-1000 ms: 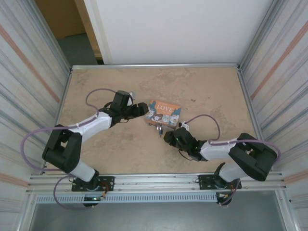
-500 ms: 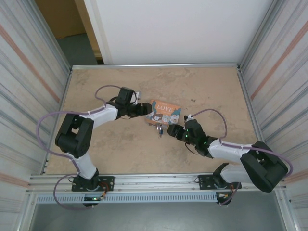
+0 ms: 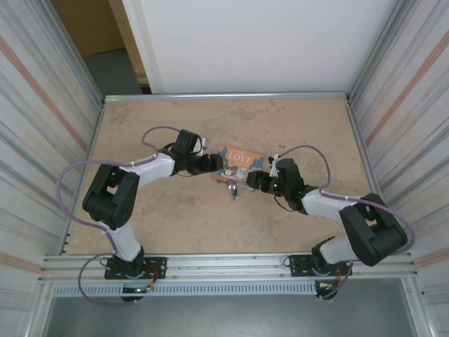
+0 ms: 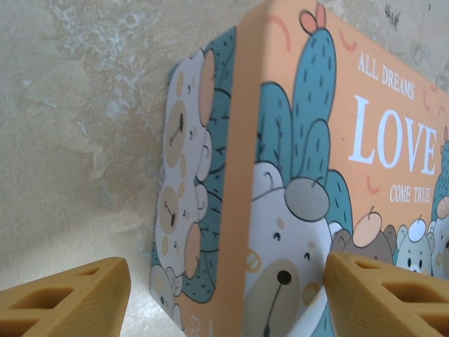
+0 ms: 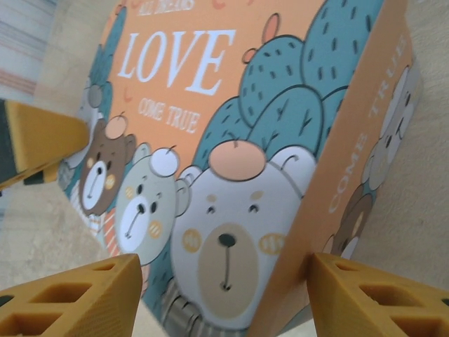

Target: Unlock a padlock with a key

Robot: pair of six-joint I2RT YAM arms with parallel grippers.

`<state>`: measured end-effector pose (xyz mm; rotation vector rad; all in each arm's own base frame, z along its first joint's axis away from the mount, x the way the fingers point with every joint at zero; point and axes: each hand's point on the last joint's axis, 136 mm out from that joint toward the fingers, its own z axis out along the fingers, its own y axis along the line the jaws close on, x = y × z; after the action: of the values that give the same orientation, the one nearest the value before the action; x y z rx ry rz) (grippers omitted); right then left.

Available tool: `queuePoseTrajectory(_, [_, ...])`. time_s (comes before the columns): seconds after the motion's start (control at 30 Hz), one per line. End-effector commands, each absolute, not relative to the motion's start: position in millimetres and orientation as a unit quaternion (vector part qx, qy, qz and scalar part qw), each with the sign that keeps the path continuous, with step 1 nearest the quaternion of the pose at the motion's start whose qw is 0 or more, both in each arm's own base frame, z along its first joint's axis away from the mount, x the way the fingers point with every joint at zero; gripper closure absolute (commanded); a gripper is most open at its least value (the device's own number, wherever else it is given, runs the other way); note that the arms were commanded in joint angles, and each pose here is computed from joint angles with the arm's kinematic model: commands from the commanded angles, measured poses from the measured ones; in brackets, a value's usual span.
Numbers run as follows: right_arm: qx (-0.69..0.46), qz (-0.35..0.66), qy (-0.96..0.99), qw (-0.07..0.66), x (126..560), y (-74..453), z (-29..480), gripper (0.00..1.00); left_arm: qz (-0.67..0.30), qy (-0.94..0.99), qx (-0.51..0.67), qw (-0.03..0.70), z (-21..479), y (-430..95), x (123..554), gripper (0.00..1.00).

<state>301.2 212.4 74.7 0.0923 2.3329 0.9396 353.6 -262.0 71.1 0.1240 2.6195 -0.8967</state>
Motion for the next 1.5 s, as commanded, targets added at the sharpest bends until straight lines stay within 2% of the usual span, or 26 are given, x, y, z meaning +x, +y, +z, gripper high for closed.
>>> queuePoseTrajectory(0.0, [-0.02, 0.389, 0.868, 0.309, 313, 230, 85, 0.38, -0.276, 0.951, 0.039, 0.132, 43, -252, 320, 0.27])
queuePoseTrajectory(0.43, [-0.082, 0.394, 0.869, 0.287, 359, 253, 72, 0.35, -0.303, 0.942, 0.032, 0.141, 57, -266, 299, 0.28])
queuePoseTrajectory(0.67, [-0.073, 0.397, 0.863, 0.304, 381, 243, 77, 0.33, -0.316, 0.936, 0.018, 0.152, 67, -261, 287, 0.28])
queuePoseTrajectory(0.87, [-0.046, 0.377, 0.866, 0.324, 387, 217, 85, 0.26, -0.311, 0.935, 0.007, 0.171, 78, -251, 285, 0.28])
queuePoseTrajectory(1.0, [-0.028, 0.362, 0.868, 0.34, 380, 197, 96, 0.2, -0.316, 0.929, -0.005, 0.193, 94, -241, 287, 0.28])
queuePoseTrajectory(1.17, [-0.01, 0.361, 0.865, 0.348, 359, 180, 110, 0.18, -0.312, 0.923, 0.002, 0.225, 123, -230, 284, 0.3])
queuePoseTrajectory(1.27, [-0.001, 0.377, 0.861, 0.342, 342, 179, 119, 0.18, -0.311, 0.92, 0.007, 0.238, 139, -226, 282, 0.34])
queuePoseTrajectory(1.4, [0.014, 0.414, 0.85, 0.327, 318, 183, 125, 0.19, -0.328, 0.913, 0.013, 0.242, 156, -231, 282, 0.45])
queuePoseTrajectory(1.47, [0.018, 0.423, 0.847, 0.322, 308, 186, 126, 0.19, -0.34, 0.909, 0.016, 0.24, 162, -236, 284, 0.46])
